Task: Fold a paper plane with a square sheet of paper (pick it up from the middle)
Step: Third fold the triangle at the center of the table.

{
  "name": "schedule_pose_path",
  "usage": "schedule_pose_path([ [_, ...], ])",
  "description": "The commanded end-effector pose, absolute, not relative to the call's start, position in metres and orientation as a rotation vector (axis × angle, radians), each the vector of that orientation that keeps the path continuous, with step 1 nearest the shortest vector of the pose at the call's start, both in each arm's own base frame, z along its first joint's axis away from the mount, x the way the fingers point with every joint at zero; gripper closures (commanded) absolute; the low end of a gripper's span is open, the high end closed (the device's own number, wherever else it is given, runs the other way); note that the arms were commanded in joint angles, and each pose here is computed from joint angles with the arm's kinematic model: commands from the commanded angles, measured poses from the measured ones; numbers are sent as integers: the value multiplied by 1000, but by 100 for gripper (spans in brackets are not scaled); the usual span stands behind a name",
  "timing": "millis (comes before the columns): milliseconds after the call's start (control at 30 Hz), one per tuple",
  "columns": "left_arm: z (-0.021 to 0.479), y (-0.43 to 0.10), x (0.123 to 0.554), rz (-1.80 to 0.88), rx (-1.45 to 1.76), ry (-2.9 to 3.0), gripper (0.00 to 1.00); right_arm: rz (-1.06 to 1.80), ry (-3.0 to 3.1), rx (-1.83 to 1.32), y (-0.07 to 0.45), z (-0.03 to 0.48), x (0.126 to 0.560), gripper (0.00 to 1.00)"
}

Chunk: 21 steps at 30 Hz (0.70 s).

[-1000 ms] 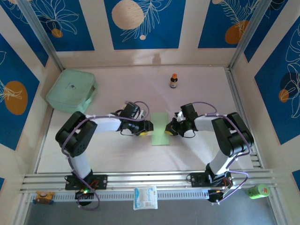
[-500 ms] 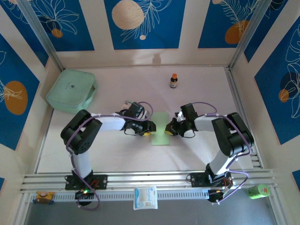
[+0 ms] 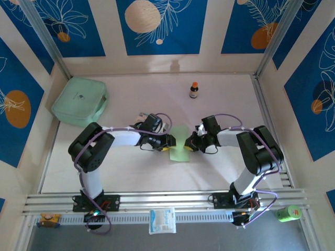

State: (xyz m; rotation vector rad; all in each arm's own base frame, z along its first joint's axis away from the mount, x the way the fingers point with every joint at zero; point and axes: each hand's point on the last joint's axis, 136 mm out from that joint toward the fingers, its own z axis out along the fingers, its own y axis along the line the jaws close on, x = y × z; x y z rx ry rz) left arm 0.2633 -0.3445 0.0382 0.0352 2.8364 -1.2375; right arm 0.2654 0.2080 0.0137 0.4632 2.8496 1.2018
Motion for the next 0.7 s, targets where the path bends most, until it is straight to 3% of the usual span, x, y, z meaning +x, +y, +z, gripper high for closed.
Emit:
schedule_pose_path([
  [0, 40, -345, 261, -1243, 32, 2832, 60, 1092, 2967, 569, 194, -8, 238, 93],
  [133, 42, -342, 261, -1228, 24, 2821, 68, 1110, 2952, 553, 196, -5, 240, 92],
  [333, 42, -335, 263, -1165, 1, 2819, 91, 1294, 2839, 427, 214, 24, 249, 89],
  [433, 47, -329, 263, -1152, -23, 2798, 100, 1298, 2777, 350, 218, 47, 257, 82],
  [567, 55, -330, 258, -1205, -42, 2786, 100, 1193, 2701, 228, 216, 74, 260, 69],
  [667, 58, -327, 255, -1228, -77, 2779, 100, 1068, 2631, 113, 213, 86, 259, 65],
])
